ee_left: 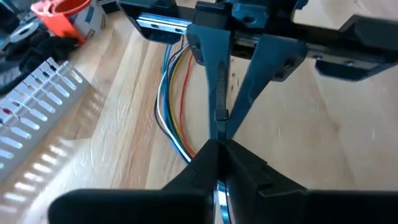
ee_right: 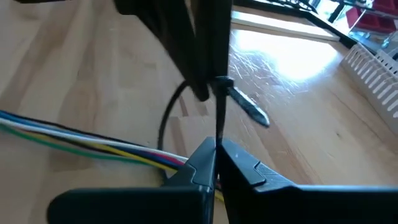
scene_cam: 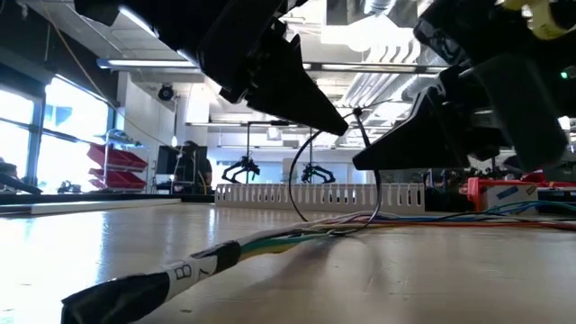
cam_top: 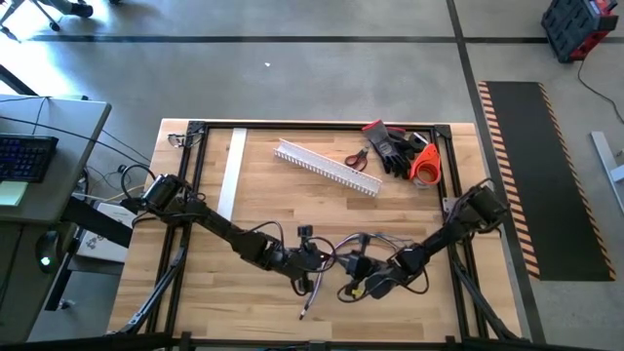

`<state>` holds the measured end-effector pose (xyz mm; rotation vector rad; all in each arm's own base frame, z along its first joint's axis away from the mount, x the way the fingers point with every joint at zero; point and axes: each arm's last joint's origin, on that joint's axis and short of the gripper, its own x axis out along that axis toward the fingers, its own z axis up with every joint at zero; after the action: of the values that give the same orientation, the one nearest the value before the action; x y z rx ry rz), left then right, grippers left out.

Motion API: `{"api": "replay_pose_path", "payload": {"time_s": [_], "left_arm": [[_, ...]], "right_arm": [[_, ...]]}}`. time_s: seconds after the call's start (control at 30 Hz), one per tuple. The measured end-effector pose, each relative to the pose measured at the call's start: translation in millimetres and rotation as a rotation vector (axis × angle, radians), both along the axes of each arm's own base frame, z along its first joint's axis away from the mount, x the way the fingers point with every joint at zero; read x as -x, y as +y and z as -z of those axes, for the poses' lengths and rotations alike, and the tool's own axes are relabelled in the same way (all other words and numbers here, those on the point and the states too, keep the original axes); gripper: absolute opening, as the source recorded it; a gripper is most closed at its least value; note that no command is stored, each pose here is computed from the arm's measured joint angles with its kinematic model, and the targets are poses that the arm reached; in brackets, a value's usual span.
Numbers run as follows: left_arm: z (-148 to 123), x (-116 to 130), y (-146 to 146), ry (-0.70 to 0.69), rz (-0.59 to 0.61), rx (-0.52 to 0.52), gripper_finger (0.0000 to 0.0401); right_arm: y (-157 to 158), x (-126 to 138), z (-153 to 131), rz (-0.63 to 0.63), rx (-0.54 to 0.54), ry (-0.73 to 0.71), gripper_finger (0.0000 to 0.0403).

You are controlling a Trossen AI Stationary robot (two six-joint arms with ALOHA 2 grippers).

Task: Ziptie cables
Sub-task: Wrap the black zip tie on the cable wires

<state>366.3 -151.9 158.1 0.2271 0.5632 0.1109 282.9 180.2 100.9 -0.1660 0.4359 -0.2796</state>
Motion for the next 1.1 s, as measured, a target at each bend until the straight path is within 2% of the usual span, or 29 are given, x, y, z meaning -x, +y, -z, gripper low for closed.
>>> {"api": "replay_pose_path", "payload": {"time_s": [0.17, 0.23, 0.5, 0.63, 0.77, 0.9, 1.1], "left_arm": [[0, 0, 0, 0.010, 0.035, -0.058, 0.0002], [0, -1, 1, 0.012, 0.040, -0.069, 0.0001], [0, -2, 5, 0.022, 0.061, -0.104, 0.0000], [-1, -3, 5, 0.018, 0.078, -0.151, 0.0000], [-4, -4, 2, -0.013, 0.071, -0.204, 0.0000], [-5, 0, -3, -0.023, 0.026, -0.304, 0.0000], [-4, 5, -13, -0.024, 0.002, -0.369, 0.0000]], "right_arm": [[7, 6, -2, -0.042, 0.048, 0.015, 0.0002], [9, 8, -8, -0.054, 0.057, 0.019, 0.0015], [6, 27, -36, -0.069, 0.071, 0.082, 0.0132], [6, 34, -53, -0.058, 0.062, 0.062, 0.0166], [1, 33, -65, -0.011, -0.042, -0.004, 0.0171], [-3, 27, -68, -0.008, -0.166, -0.024, 0.0166], [-7, 21, -67, -0.022, -0.231, -0.018, 0.0159]]}}
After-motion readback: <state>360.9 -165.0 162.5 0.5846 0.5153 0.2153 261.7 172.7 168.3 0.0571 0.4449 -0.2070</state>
